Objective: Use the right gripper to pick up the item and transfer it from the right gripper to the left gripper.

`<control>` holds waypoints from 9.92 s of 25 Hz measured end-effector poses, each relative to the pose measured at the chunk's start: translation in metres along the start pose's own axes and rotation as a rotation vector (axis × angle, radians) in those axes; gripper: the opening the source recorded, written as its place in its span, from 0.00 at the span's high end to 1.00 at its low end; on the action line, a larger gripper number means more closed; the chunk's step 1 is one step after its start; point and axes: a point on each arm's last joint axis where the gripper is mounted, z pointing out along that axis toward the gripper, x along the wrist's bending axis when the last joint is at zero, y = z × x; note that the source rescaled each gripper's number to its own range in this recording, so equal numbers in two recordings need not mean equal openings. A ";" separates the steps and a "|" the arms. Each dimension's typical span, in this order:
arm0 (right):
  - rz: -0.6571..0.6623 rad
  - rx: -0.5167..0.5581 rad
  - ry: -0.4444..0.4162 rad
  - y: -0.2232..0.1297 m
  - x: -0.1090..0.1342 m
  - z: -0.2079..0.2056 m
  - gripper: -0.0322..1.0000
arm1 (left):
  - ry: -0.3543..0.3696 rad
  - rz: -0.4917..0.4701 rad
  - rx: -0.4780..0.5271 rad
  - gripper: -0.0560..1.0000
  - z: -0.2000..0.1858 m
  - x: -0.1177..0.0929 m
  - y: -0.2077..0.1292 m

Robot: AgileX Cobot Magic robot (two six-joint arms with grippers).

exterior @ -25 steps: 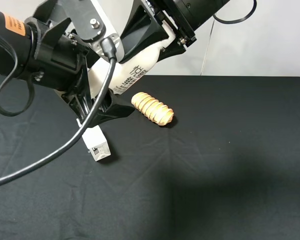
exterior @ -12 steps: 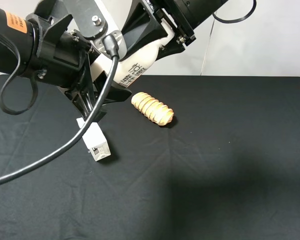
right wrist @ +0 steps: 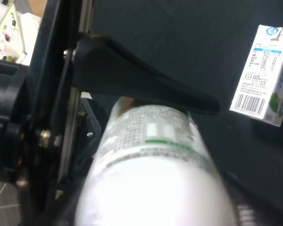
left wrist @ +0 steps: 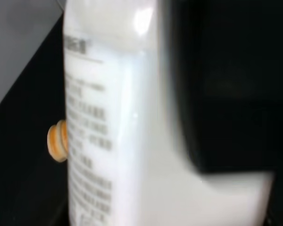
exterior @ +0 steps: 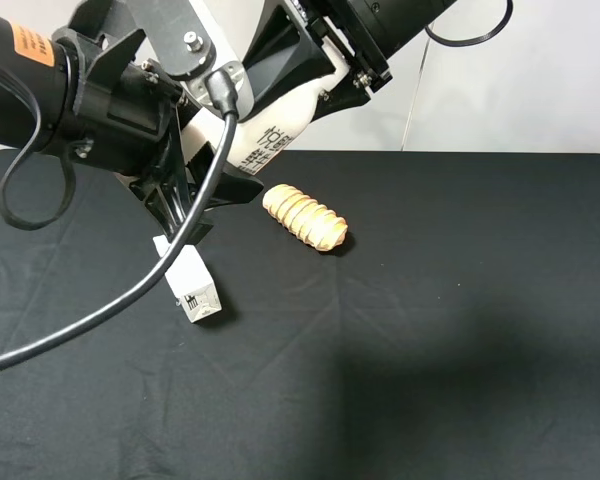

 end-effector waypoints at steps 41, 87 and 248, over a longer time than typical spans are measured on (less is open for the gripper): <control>-0.117 -0.011 -0.527 -0.054 0.033 -0.089 0.01 | 0.011 0.000 -0.009 0.94 0.003 0.001 0.001; -0.167 -0.473 -0.714 -0.324 0.041 -0.105 0.00 | 0.025 -0.001 -0.027 0.94 0.003 0.003 0.002; 0.020 -0.679 -0.947 -0.335 0.048 -0.109 0.00 | 0.551 -0.729 -0.042 0.00 -0.223 -0.053 -0.087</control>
